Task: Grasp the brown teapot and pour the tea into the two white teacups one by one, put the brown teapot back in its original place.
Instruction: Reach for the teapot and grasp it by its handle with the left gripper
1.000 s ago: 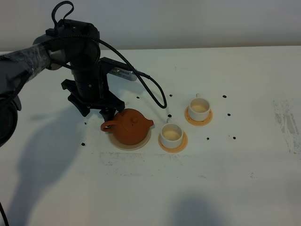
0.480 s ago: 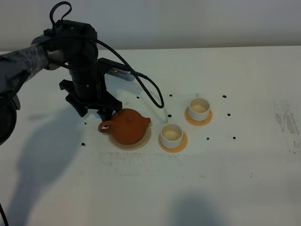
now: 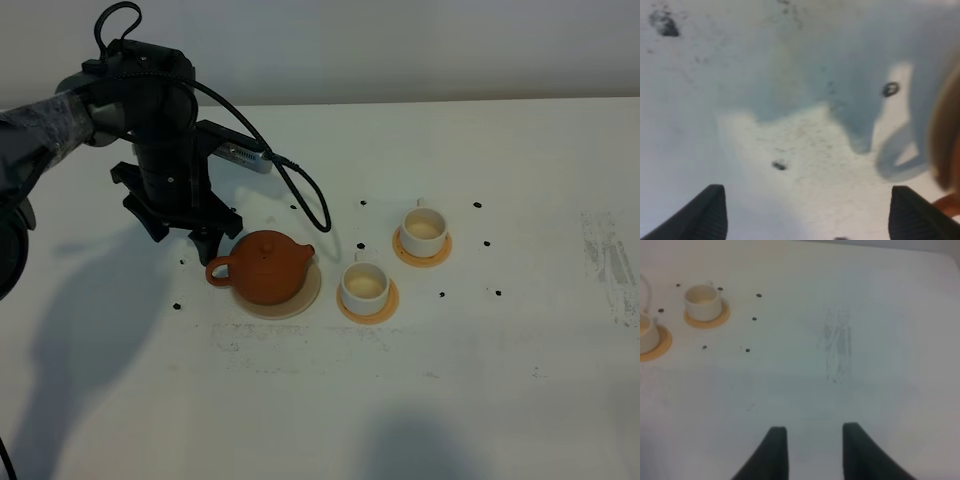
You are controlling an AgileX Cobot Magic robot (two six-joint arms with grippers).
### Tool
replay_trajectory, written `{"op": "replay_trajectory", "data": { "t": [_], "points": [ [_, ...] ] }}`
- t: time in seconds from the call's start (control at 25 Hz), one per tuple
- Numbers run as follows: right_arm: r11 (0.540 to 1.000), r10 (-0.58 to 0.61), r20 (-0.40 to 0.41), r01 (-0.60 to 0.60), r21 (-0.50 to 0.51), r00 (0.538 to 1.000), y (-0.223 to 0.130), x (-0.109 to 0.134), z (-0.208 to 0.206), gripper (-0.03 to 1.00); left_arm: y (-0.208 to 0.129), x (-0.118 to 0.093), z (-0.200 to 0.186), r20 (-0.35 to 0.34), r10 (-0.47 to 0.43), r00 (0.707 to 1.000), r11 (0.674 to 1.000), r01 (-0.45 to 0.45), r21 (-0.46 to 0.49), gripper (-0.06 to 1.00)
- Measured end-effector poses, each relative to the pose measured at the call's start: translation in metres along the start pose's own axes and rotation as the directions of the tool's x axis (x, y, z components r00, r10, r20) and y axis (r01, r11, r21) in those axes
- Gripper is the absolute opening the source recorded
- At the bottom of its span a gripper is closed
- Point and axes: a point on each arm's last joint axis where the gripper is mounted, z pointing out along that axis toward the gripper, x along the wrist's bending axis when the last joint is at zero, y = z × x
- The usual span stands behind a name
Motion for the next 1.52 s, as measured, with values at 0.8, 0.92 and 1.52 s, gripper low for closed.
{"op": "replay_trajectory", "data": {
  "t": [0.8,0.92,1.52],
  "points": [
    [1.000,0.000,0.000,0.000,0.000,1.000,0.000,0.000,0.000,0.27,-0.002,-0.013,-0.058,-0.059,0.804,0.591,0.574,-0.799,-0.177,0.64],
    [1.000,0.000,0.000,0.000,0.000,1.000,0.000,0.000,0.000,0.27,0.000,-0.019,-0.053,-0.042,0.785,0.618,0.603,-0.778,-0.175,0.62],
    [1.000,0.000,0.000,0.000,0.000,1.000,0.000,0.000,0.000,0.27,-0.057,-0.053,-0.061,0.036,0.839,0.544,0.545,-0.835,-0.075,0.56]
  ]
}}
